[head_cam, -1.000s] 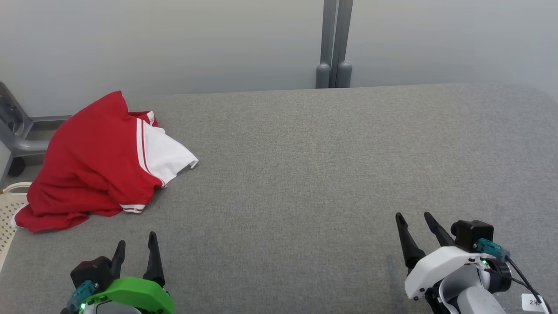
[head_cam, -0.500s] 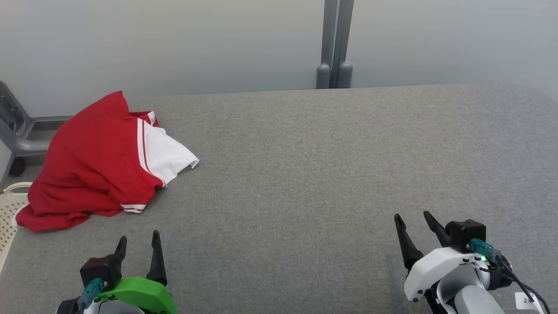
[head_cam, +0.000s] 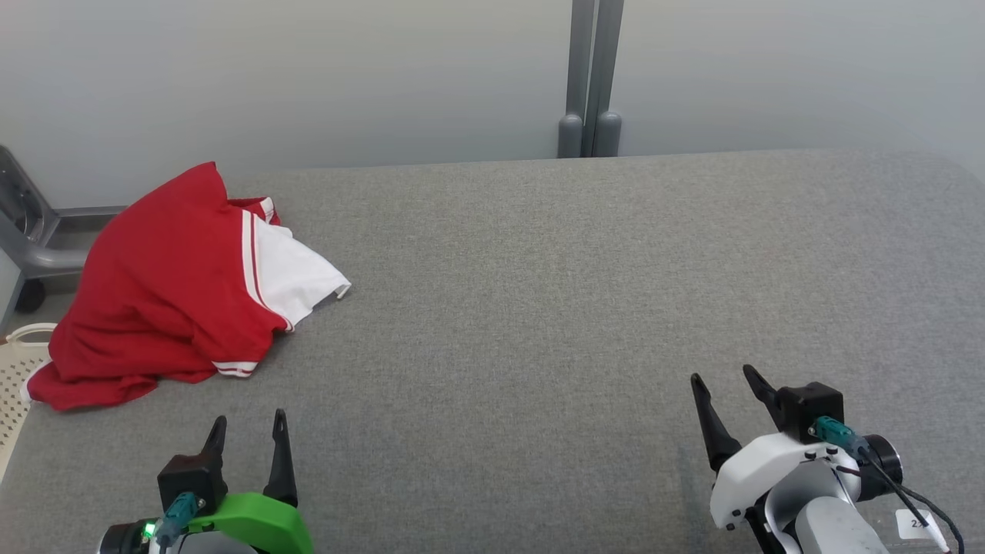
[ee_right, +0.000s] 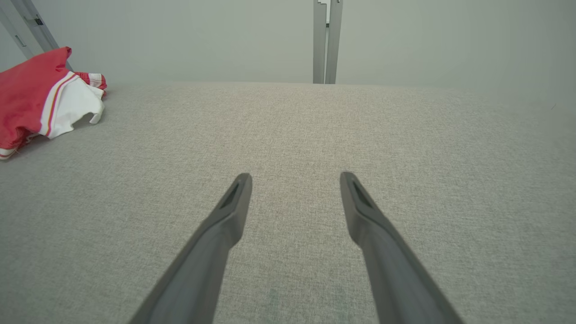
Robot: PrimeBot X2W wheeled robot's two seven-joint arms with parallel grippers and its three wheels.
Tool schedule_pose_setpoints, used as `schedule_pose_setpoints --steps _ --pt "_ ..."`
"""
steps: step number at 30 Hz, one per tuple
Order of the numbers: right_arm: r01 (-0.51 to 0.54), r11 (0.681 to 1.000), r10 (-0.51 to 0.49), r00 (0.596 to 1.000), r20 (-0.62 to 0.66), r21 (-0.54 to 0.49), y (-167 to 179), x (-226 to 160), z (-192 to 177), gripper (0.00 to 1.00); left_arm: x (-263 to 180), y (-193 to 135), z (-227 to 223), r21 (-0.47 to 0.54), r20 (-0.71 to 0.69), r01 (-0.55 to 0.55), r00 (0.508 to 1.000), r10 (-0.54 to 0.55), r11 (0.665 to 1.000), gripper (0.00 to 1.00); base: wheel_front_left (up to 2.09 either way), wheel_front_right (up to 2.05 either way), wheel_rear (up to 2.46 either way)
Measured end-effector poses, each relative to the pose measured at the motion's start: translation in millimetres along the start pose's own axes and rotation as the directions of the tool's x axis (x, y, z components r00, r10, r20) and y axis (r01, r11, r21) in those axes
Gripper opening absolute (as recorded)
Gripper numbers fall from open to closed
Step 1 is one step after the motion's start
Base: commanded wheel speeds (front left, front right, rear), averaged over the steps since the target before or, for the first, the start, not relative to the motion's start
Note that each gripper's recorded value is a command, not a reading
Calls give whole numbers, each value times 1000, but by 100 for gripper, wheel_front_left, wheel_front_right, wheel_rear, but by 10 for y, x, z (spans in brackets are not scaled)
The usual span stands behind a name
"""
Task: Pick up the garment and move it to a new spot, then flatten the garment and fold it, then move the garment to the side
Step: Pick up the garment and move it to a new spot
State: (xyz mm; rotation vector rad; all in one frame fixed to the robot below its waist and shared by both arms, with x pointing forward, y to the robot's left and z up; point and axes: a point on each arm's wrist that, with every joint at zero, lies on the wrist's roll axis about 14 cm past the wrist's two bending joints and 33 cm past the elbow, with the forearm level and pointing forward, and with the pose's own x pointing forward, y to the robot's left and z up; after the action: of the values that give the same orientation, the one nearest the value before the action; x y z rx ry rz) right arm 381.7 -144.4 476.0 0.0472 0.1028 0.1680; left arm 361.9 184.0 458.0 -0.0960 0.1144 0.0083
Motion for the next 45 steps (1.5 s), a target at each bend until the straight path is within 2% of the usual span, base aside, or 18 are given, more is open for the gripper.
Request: schedule_pose_setpoints --steps 4,24,31,45 --pt "-6 1000 6 1000 3 -23 12 10 6 100 -1 -15 1 27 4 8 1000 -8 1000 100 0 0 0" --pt "-11 1000 12 1000 -8 23 42 31 -63 100 -21 26 -8 33 3 -5 1000 5 999 100 0 0 0" --pt "-54 998 54 999 1 24 187 115 -41 100 -104 200 30 22 22 -66 998 65 998 100 0 0 0" --pt "-220 975 220 975 -9 27 776 295 -69 100 -546 789 -15 12 13 -241 970 241 970 100 0 0 0"
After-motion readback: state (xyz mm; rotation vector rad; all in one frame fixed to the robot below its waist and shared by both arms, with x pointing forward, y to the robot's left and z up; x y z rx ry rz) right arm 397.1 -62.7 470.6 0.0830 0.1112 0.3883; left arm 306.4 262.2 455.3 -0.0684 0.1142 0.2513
